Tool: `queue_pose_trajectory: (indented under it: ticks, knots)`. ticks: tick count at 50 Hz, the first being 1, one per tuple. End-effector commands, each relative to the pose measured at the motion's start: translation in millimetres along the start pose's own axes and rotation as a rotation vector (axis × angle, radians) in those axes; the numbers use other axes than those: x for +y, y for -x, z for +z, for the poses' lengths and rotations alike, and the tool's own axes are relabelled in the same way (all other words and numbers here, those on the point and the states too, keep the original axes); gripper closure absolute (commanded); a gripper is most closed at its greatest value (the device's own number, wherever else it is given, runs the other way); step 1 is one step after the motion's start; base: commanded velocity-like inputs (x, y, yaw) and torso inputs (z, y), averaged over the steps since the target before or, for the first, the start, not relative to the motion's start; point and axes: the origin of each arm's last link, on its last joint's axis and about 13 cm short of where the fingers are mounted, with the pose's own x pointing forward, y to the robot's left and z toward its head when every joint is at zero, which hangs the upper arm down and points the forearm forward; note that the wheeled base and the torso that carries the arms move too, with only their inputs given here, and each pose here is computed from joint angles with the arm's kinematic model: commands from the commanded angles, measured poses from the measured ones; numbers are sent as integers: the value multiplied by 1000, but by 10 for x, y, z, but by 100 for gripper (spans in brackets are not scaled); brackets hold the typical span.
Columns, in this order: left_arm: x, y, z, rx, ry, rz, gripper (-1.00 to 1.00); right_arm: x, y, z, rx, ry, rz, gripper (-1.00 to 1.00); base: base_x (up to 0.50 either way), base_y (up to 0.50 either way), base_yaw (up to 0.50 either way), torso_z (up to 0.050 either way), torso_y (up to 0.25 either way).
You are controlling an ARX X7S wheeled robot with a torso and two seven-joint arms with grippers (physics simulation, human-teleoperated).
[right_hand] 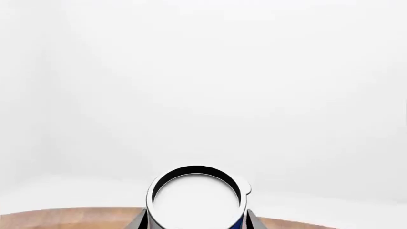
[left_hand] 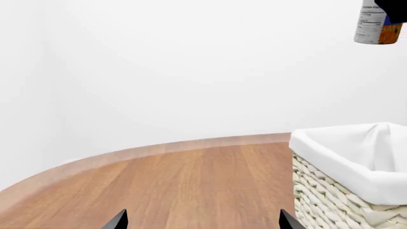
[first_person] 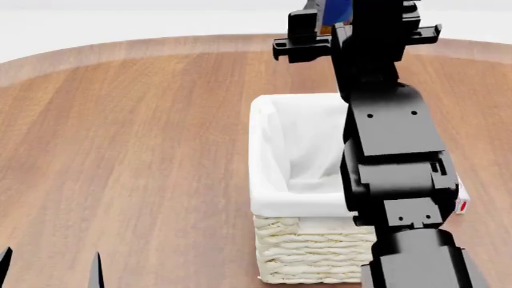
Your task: Pick up the alphabet soup and put it in the basket.
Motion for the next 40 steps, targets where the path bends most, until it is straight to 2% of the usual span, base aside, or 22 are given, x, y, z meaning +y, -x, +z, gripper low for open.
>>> queue_pose_trajectory:
  ticks: [1,3,7,9,16,17,20,27,40]
  knots:
    - [6,-2,-4,3,5,1,-100,-7,-132,22,91,35,10,100,0,0,0,0,0]
    - [8,0,0,1,4,1,-100,-10,-128,12,105,64,2,100,0,0,0,0,0]
    - [15,-5,-4,3,6,4,-100,-7,-135,41,136,65,6,100,0,0,0,0,0]
    - [5,-8,-11,4,4,1,-100,9,-130,38,193,95,39,100,0,0,0,0,0]
    - [18,-10,-15,4,10,3,-100,20,-104,1,283,68,70,100,0,0,0,0,1]
    - [18,-10,-14,3,10,3,-100,22,-101,-6,290,88,70,100,0,0,0,0,0]
    - [13,-9,-29,6,7,2,-100,46,-80,-52,322,6,110,100,0,0,0,5,0]
    - [7,-15,-36,11,4,-2,-100,47,-21,-172,397,-27,109,100,0,0,0,0,1]
    - [-4,-15,-53,20,2,-9,-100,11,55,-358,399,-57,35,100,0,0,0,0,1]
